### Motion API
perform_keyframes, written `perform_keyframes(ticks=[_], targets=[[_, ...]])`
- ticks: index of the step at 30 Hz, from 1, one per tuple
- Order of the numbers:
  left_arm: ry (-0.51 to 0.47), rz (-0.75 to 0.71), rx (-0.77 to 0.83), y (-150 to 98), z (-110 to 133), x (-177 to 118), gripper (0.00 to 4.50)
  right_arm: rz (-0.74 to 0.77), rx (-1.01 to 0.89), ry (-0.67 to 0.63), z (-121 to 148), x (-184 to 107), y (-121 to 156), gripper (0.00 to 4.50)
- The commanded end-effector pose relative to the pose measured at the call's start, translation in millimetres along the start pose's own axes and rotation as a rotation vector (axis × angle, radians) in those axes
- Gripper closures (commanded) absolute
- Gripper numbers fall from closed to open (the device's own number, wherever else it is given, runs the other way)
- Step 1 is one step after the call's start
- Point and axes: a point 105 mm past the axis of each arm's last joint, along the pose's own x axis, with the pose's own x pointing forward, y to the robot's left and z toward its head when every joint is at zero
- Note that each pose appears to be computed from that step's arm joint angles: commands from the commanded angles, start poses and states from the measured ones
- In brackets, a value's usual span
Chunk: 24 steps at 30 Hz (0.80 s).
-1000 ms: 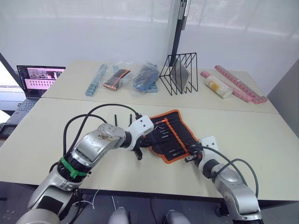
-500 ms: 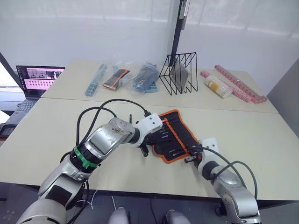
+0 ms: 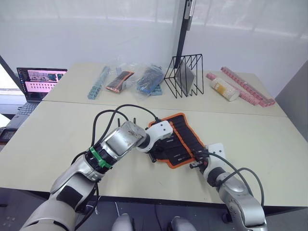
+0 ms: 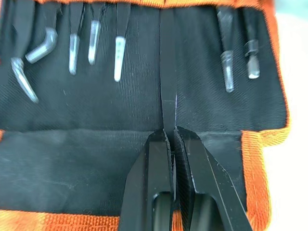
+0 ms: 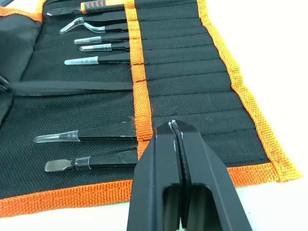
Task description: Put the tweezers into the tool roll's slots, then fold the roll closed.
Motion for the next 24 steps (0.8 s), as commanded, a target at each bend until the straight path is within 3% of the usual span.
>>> perform_keyframes(ticks=[1, 17, 24], targets=[[-0.039, 0.039, 0.05, 4.8, 19.9, -0.3, 4.48, 0.009, 0.043, 0.143, -38.1, -3.8, 5.9, 4.5], [-0.073, 0.077, 0.129, 11.8, 35.9, -17.6, 4.48, 0.0, 0.052, 0.14, -39.2, -4.4, 8.2, 4.5], [-0.042, 0.078, 0.163, 13.6, 32.6, -22.9, 4.48, 0.003, 0.052, 0.134, -38.2, -1.2, 9.9, 4.5]])
